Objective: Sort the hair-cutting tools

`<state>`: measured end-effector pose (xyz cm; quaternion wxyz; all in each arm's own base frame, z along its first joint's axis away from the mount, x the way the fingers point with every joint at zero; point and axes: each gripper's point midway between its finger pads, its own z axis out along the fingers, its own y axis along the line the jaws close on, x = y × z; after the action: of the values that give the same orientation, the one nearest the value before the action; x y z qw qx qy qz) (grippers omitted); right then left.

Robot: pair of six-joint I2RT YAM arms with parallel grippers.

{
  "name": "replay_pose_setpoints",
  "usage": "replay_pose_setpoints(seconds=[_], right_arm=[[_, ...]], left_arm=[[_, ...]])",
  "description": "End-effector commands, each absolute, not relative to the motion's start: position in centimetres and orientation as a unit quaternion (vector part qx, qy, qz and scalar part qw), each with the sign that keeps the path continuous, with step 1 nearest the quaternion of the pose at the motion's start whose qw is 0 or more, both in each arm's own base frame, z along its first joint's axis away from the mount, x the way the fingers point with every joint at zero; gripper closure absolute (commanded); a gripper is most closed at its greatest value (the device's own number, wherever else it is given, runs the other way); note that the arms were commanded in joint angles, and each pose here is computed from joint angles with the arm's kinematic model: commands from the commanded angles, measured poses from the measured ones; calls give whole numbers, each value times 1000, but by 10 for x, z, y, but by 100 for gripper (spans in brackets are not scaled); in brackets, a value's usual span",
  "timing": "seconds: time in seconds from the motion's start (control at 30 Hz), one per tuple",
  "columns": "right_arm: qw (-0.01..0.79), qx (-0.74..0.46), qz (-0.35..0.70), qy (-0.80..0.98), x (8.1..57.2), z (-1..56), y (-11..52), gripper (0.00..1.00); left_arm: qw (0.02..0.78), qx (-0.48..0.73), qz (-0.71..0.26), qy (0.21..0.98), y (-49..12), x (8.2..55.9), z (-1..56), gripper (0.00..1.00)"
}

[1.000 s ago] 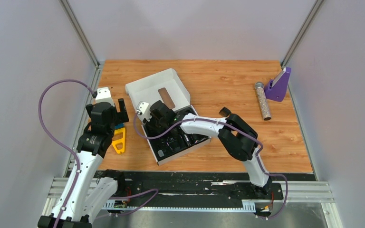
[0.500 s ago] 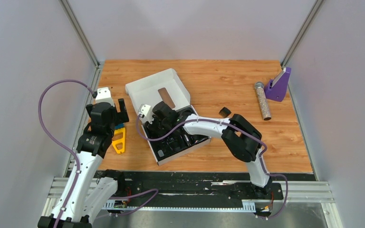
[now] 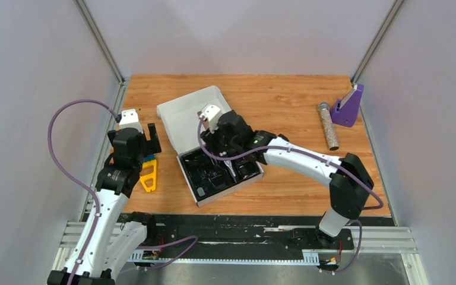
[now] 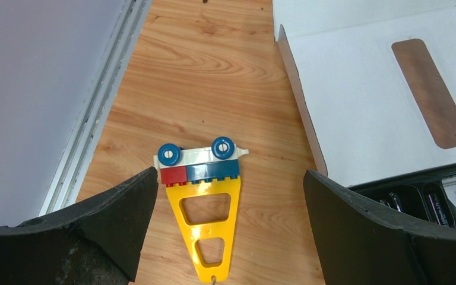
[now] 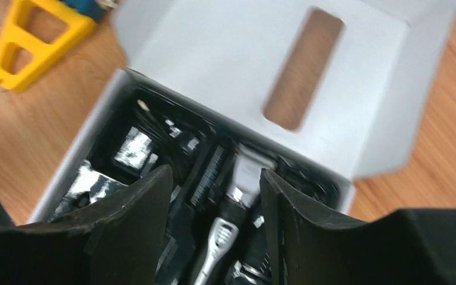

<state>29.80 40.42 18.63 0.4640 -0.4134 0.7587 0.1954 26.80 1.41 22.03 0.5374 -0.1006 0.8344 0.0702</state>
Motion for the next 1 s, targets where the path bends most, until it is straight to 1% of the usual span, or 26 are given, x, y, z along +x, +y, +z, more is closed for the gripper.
replay_pose_setpoints(seconds=[0.0, 0.27, 0.4, 0.53, 0.73, 0.97], right_arm=[[424, -290, 153, 844, 311, 178, 325, 42], [326, -104, 125, 931, 308, 151, 196, 38], [274, -26, 114, 955, 302, 131, 147, 38], [241, 47, 85, 966, 302, 109, 98, 38], [205, 98, 60, 972, 306, 84, 58, 38], [153, 102, 26, 983, 316, 57, 31, 46]], left_arm=[[563, -111, 56, 817, 13, 272, 241, 0], [565, -110, 50, 817, 11, 271, 242, 0], [568, -110, 46, 814, 10, 271, 244, 0], [571, -110, 44, 812, 10, 270, 246, 0], [579, -107, 44, 807, 9, 267, 251, 0], [589, -91, 46, 802, 2, 262, 257, 0]])
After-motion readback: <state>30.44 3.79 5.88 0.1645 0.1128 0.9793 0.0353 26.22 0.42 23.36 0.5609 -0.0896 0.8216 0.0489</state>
